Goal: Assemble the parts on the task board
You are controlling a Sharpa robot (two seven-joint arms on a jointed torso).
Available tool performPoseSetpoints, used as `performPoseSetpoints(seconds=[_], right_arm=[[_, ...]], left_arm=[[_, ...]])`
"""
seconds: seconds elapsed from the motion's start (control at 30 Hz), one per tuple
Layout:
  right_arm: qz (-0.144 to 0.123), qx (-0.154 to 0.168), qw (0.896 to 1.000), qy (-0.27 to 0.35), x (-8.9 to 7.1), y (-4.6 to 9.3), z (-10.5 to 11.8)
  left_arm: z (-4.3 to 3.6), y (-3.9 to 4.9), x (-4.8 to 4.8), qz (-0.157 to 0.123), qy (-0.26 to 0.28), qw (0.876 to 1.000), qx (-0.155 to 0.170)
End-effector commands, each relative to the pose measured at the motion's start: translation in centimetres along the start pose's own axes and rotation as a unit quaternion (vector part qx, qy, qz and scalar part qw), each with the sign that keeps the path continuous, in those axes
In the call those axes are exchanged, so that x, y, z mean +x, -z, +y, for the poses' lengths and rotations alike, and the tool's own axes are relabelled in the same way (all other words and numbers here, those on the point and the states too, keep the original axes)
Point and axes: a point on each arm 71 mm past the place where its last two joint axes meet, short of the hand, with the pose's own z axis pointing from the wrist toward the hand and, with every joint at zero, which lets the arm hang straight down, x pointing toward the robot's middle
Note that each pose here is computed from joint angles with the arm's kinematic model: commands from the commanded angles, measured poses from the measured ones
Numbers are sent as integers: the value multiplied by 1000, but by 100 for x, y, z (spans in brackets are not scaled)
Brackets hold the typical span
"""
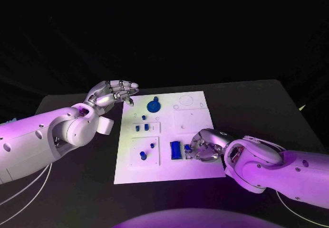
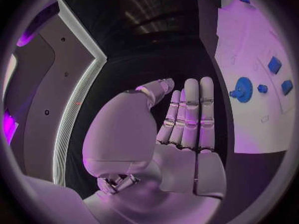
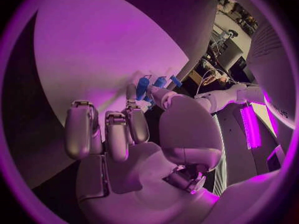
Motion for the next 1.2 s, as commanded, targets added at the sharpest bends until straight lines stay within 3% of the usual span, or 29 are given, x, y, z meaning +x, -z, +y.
performPoseSetpoints(seconds=[0.03,1.2], right_arm=[[7,-1,1000,2,18,3,5],[2,-7,1000,2,-4,24,-24]], left_arm=[[-5,-2,23,10,2,1000,2],[-3,17,-15,5,0,1000,-2]])
